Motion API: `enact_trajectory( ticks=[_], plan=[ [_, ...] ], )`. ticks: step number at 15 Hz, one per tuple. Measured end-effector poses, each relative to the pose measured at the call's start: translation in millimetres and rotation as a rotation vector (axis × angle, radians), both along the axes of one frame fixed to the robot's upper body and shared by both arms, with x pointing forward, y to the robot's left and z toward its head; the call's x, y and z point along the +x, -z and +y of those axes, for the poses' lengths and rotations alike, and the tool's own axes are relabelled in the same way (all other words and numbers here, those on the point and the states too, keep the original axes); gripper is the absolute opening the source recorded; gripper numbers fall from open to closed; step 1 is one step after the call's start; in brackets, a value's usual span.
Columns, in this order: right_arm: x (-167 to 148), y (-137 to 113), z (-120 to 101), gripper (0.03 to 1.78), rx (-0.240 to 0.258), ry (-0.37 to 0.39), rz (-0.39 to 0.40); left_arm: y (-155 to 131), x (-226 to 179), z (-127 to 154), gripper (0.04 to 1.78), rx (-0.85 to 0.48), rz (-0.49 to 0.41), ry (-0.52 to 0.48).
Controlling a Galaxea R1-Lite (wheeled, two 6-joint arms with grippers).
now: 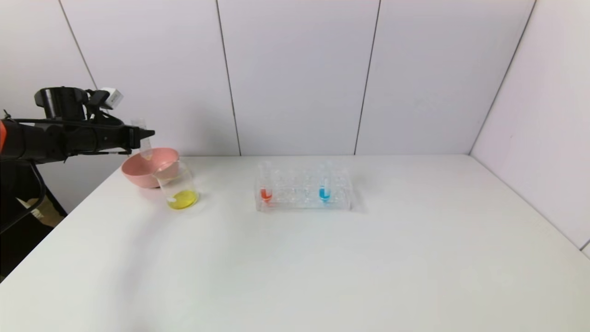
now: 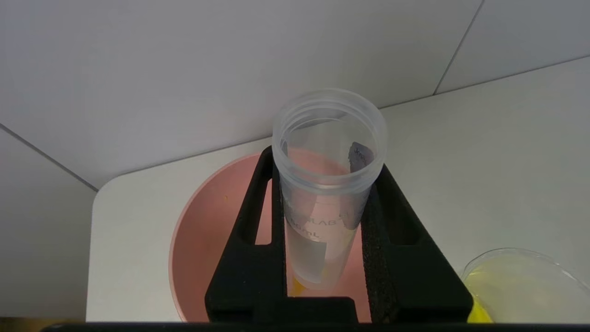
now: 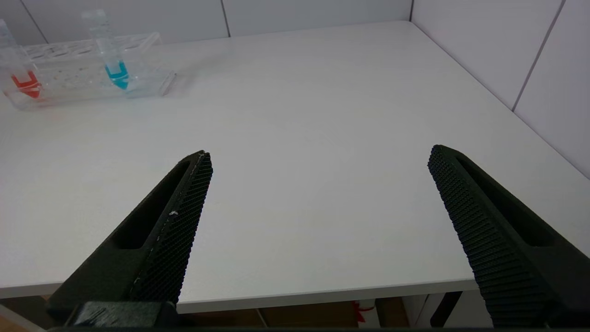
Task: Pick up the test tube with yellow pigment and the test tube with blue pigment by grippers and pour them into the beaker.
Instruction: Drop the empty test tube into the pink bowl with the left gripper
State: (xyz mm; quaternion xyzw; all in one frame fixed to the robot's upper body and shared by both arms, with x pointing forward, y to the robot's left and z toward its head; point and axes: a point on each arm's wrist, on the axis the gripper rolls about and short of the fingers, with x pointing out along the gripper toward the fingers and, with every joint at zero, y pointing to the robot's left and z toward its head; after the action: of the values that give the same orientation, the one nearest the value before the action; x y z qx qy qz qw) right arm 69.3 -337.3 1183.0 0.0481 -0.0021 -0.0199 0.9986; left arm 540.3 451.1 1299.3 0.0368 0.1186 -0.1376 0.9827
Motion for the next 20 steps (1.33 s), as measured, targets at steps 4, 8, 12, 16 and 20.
enact_trajectory(
  ticks=[4, 8, 12, 16, 20],
  plan=[
    [0.0, 0.0, 0.0, 1.71, 0.000, 0.000, 0.000, 18.7, 2.1, 6.7, 0.47, -0.011, 0.041, -0.024],
    [0.0, 0.0, 0.0, 1.71, 0.000, 0.000, 0.000, 25.7, 3.8, 8.1, 0.55, -0.027, 0.046, -0.037],
    [0.0, 0.0, 0.0, 1.71, 0.000, -0.001, 0.000, 19.5, 0.1, 8.1, 1.05, -0.025, 0.036, -0.039],
    [0.0, 0.0, 0.0, 1.71, 0.000, 0.000, 0.000, 0.2, -15.8, 2.5, 1.60, -0.031, 0.013, -0.038],
    [0.0, 0.0, 0.0, 1.71, 0.000, 0.000, 0.000, -41.1, -44.6, -6.7, 1.78, 0.007, -0.121, -0.037]
  ],
)
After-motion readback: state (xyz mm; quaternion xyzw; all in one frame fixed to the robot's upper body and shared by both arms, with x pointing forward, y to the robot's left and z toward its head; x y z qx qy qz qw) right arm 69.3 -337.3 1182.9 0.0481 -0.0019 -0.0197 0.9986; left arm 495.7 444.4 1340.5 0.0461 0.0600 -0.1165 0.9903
